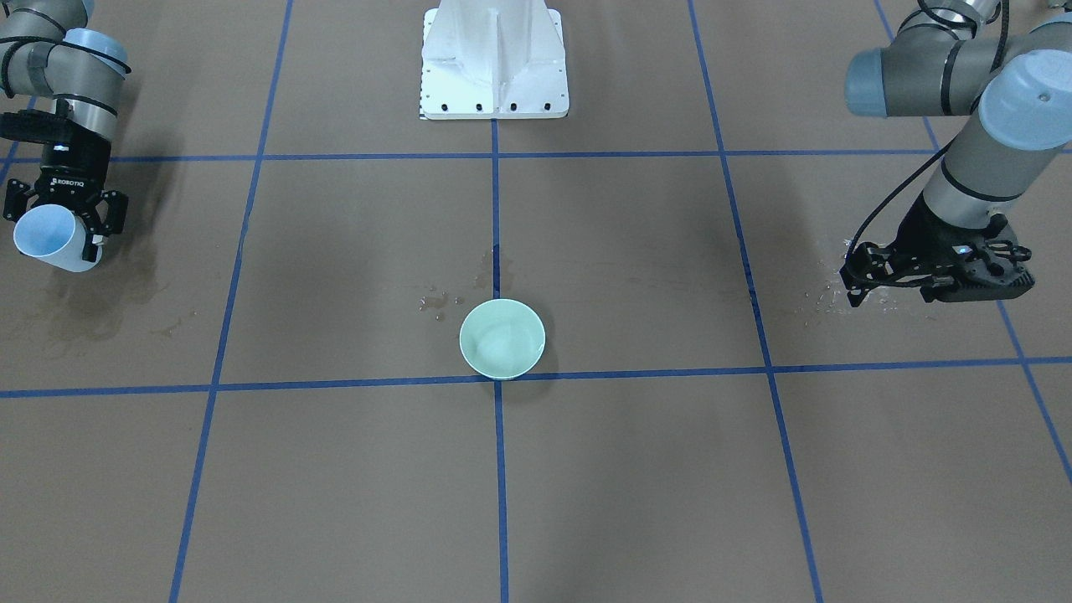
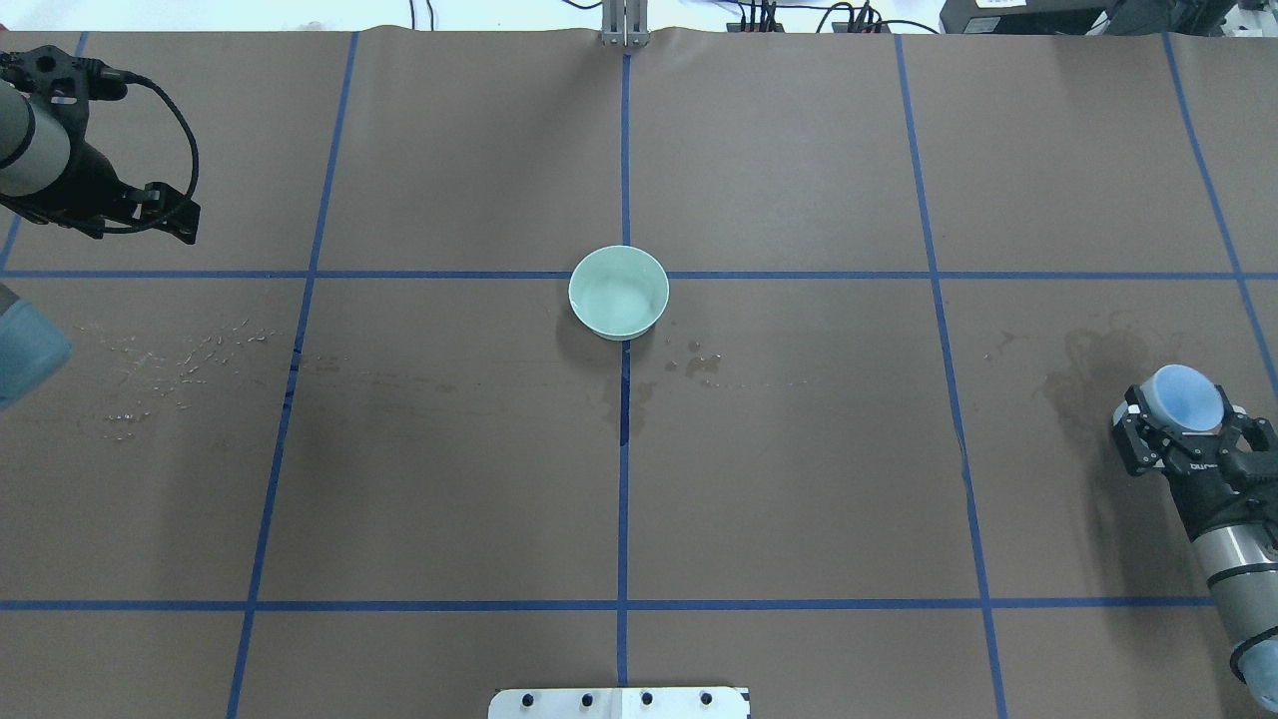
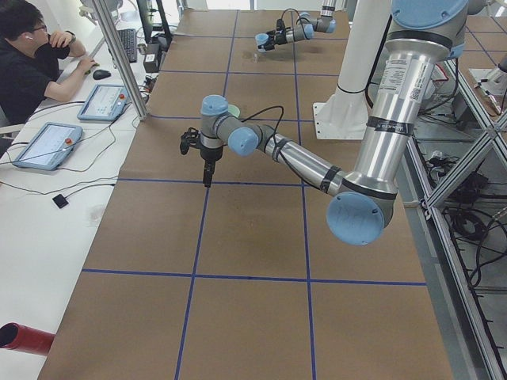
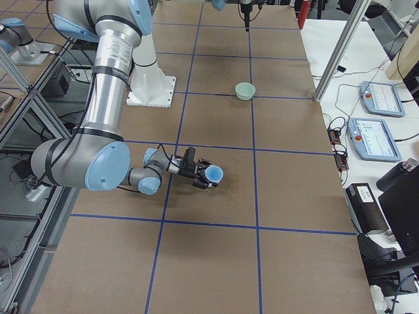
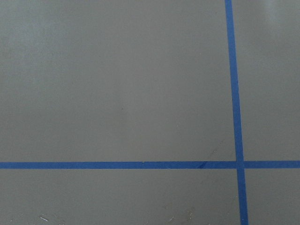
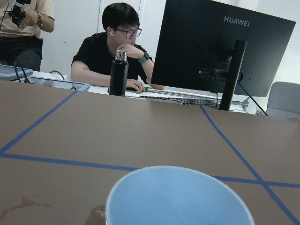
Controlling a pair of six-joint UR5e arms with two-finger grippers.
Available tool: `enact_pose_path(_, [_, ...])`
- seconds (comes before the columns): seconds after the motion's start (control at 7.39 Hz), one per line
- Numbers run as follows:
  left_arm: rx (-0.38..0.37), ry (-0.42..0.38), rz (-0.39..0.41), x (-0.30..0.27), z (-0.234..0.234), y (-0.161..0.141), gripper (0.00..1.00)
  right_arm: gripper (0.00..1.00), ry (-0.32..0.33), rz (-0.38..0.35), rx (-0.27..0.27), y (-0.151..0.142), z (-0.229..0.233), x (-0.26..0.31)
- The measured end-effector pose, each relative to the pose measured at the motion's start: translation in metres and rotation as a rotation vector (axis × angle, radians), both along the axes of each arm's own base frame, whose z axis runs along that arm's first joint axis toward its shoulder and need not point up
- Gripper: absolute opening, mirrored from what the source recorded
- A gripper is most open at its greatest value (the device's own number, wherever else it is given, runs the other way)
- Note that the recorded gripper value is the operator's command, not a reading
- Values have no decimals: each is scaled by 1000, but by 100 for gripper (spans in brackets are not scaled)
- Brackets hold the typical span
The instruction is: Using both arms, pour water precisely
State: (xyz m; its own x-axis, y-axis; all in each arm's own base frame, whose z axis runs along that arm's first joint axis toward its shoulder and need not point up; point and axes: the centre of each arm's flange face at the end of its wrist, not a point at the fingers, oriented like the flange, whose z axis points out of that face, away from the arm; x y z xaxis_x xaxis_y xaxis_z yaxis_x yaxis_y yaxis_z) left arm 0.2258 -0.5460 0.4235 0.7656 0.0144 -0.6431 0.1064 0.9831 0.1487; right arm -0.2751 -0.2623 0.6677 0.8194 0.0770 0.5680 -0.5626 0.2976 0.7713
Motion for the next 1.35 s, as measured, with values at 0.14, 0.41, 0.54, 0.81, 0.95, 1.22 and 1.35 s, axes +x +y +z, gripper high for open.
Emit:
enact_pose_path(0.14, [-1,0,1,0,0,0,100,98,-1,0,0,0,0,0])
enact_pose_path(0.41, [-2,-1,1,1,1,-1,100,98,-3,0,1,0,0,0])
enact_pose_path(0.54, [-2,-1,1,1,1,-1,100,99,-7,0,1,0,-1,0])
enact_pose_path(0.81, [-2,-1,1,1,0,-1,100,99,-36,-6,5,1,-4,4])
enact_pose_path(0.95, [-1,-1,1,1,-1,-1,100,99,-42,-8,7,1,-5,7])
enact_pose_path(1.22, [-1,0,1,1,-1,0,100,99,-46,-12,9,2,-6,11])
enact_pose_path(1.35, [0,0,1,1,-2,0,100,99,-52,-27,14,2,-8,17])
